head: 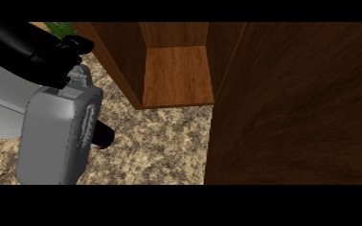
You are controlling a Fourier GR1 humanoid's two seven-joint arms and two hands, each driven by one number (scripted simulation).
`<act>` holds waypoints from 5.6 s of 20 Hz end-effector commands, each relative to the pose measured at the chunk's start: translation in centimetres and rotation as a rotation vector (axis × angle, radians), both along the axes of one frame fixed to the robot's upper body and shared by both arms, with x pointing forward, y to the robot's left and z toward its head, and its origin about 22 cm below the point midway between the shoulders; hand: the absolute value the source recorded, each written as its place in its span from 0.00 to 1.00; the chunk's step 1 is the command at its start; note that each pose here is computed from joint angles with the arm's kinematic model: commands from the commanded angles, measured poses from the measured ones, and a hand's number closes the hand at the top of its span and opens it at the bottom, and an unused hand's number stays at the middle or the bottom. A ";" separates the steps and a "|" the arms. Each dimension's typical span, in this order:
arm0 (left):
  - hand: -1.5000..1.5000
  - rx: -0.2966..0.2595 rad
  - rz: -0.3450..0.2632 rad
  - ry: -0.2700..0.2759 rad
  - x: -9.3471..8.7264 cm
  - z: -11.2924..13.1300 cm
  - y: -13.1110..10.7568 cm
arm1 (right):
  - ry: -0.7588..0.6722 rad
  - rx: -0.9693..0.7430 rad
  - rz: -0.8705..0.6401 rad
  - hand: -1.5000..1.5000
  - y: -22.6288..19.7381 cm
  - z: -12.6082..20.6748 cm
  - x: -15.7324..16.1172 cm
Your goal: Pick up the wine, place it into the cabinet and close the cabinet
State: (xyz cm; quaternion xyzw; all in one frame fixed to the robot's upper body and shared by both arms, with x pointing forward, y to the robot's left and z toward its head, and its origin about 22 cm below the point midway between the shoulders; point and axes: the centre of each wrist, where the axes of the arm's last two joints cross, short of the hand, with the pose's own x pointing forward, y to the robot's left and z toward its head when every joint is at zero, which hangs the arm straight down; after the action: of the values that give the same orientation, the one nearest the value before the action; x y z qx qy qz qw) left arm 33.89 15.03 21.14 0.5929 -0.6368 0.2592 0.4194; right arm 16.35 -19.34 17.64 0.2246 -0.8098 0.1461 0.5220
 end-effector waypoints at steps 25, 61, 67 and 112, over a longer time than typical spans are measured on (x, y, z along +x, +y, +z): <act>0.00 -0.277 -0.084 0.014 -0.7 1.3 -3.7 | -0.016 -0.013 -0.186 0.00 -1.7 1.3 0.2; 0.00 -0.386 0.108 0.040 -6.3 -17.6 4.2 | -0.010 -0.015 -0.172 0.00 -5.6 0.1 -1.9; 0.00 -0.418 0.130 0.039 -8.2 -20.8 5.0 | -0.006 -0.021 -0.187 0.00 -4.9 -0.1 -2.7; 1.00 -0.602 0.054 0.054 -8.9 -22.2 3.3 | -0.007 -0.025 -0.178 0.00 -4.8 -0.9 -2.3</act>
State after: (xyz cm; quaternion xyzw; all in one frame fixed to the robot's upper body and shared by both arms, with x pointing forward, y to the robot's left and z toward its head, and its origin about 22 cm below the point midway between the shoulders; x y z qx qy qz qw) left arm 24.89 19.01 -1.94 0.4910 -0.4961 0.4199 0.5801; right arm 15.19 -24.39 15.59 0.1456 -0.8166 0.1101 0.5476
